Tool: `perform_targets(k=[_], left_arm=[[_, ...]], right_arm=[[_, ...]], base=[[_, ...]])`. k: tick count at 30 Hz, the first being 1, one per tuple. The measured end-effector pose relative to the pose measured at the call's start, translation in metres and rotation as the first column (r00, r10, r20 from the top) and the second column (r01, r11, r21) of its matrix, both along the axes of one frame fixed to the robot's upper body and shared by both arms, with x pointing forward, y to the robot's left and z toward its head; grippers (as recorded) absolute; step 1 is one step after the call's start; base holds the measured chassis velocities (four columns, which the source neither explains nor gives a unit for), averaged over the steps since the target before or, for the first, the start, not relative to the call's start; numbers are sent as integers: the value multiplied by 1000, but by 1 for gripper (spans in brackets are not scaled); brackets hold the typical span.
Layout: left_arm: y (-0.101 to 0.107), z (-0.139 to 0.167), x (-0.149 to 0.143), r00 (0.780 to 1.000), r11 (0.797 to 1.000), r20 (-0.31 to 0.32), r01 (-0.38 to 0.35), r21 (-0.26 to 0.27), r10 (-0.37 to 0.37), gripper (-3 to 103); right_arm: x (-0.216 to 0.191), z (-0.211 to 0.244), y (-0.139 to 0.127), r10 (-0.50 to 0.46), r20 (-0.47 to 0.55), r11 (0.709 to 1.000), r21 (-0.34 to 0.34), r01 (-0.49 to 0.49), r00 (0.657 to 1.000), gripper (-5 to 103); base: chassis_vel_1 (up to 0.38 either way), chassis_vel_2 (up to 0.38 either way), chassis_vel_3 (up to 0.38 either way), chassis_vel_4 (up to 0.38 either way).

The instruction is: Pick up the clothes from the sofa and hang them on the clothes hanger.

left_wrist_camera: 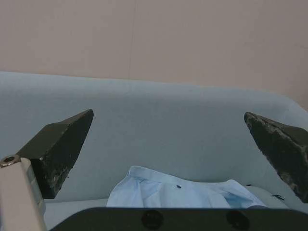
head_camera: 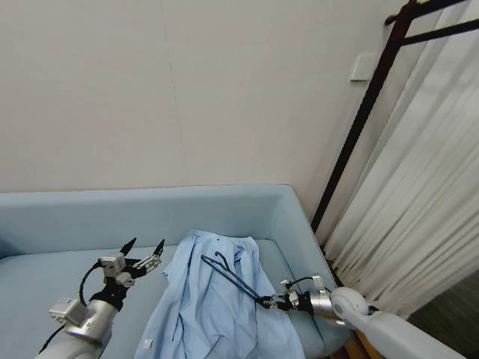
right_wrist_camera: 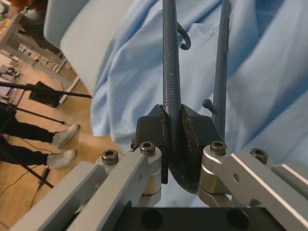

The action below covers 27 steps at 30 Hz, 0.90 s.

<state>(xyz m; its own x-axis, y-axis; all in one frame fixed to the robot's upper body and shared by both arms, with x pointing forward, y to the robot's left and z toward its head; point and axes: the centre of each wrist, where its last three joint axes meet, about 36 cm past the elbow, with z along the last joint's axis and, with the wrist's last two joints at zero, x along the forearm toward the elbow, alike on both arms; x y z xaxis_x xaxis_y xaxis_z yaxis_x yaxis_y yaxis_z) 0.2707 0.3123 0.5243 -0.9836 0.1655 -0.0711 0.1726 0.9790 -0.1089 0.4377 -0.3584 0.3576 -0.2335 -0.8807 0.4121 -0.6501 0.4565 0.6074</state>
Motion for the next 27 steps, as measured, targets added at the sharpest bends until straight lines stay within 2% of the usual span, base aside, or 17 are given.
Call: perform_targets(k=[3,4,6,10,13,15,16,17,20,21,23,24,25,26,27], left_arm=[[0,-1,0,1000,1000,1,2,-3,-2,100],[0,-1,0,1000,1000,1,4,-2,-4,100],[0,-1,0,1000,1000,2,5,-1,-5,100],[-1,-3,-1,1000,1000,1,10,1,-10,100],[-1,-3,-1,1000,1000,0,13,1,-13,100],[-1,-3,-1,1000,1000,3,19,2,-19,100],[-1,-3,-1,1000,1000,3,19,2,-19,100],[-1,-4,-1,1000,1000,3,21,3,-21,100],[0,-4,-1,1000,1000,2,23,7,-23,100],[0,-4,-1,1000,1000,2,23,7,-23,100],[1,-4,0,1000,1000,1,25,12,-25,100],[1,-4,0,1000,1000,1,26,15,-26,100],[1,-4,0,1000,1000,1,26,15,-26,100],[2,-4,0,1000,999,0,28,17,-28,100],[2,-4,0,1000,999,-1,28,18,-28,100]], right_arm=[[3,-7,-4,-62,5,997,-47,62,998,4],[4,-11,-8,-89,21,993,-73,91,996,9],[5,-11,-10,-96,28,992,-81,98,995,9],[10,-16,-18,-147,112,979,-123,161,983,30],[12,-17,-21,-163,150,972,-144,185,975,35],[13,-19,-23,-197,225,956,-173,238,954,46],[13,-19,-23,-197,225,956,-173,238,954,46],[13,-19,-22,-208,253,948,-187,259,945,51],[9,-15,-6,-249,365,897,-261,356,897,68],[9,-15,-6,-249,365,897,-261,356,897,68],[2,-8,23,-340,433,816,-306,491,835,79],[0,-4,38,-391,452,772,-313,553,802,79],[0,-4,38,-391,452,772,-313,553,802,79],[-2,1,49,-421,459,743,-320,588,782,84],[-4,3,55,-431,458,729,-330,599,777,89]], base=[[0,0,0,0],[0,0,0,0],[0,0,0,0],[0,0,0,0],[0,0,0,0],[0,0,0,0],[0,0,0,0],[0,0,0,0],[0,0,0,0],[0,0,0,0],[0,0,0,0],[0,0,0,0],[0,0,0,0],[0,0,0,0],[0,0,0,0]])
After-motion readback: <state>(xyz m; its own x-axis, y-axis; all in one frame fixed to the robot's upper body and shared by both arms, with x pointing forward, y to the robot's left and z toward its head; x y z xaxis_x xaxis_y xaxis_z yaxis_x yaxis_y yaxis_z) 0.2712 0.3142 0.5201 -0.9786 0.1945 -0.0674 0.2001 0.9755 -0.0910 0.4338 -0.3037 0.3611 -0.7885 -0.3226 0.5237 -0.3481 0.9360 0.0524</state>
